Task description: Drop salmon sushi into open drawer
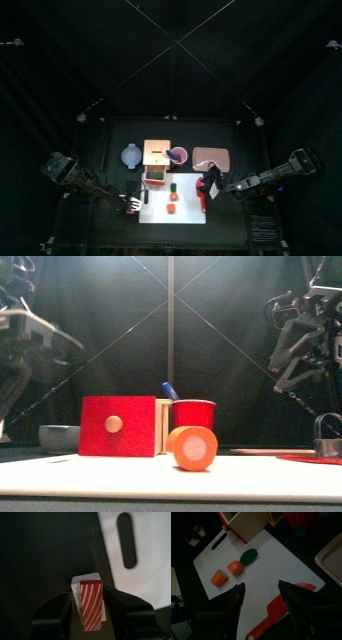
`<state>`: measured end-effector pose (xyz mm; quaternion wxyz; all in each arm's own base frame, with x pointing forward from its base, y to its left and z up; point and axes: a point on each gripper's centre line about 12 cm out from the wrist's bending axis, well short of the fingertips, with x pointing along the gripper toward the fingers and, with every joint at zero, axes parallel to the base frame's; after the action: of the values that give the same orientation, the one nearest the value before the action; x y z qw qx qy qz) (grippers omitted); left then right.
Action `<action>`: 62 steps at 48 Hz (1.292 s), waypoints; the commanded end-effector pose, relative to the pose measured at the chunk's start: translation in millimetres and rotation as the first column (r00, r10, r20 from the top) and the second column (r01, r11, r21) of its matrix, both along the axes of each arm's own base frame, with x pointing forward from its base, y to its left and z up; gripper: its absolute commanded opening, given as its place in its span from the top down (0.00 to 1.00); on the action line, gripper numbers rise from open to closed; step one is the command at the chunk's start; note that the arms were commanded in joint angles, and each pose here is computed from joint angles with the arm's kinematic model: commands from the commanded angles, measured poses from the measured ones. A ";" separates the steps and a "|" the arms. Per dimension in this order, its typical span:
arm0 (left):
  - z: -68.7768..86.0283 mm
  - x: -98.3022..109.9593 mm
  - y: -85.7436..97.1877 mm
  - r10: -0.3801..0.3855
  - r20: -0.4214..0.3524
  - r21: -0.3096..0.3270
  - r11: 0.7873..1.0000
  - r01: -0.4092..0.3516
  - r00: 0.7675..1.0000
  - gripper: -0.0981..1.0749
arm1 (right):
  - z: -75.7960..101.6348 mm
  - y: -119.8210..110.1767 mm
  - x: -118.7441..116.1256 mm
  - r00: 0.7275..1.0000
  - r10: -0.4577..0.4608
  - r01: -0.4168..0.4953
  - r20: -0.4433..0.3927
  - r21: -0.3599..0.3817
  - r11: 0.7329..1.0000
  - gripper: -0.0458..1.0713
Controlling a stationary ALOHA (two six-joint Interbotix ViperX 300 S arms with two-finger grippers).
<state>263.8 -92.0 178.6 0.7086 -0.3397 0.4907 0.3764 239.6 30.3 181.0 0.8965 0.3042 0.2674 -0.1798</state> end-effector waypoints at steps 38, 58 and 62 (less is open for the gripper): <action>62.6 99.7 135.4 -0.805 -0.115 0.215 0.552 0.806 0.582 0.29 | 0.9 -1.4 -1.6 0.997 -0.073 0.074 -0.016 0.089 0.993 0.16; 32.9 117.2 137.6 -0.829 -0.196 0.190 0.492 0.850 0.523 0.26 | 2.8 -3.5 -1.4 0.995 -0.095 0.096 -0.014 0.100 0.990 0.16; 29.5 117.7 136.9 -0.830 -0.198 0.182 0.491 0.852 0.521 0.22 | 3.4 -3.6 -0.6 0.995 -0.097 0.098 -0.013 0.102 0.990 0.16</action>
<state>376.9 44.9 200.2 0.8094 0.0507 0.5823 0.0565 235.6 27.4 176.7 0.8672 0.3561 0.2759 -0.2123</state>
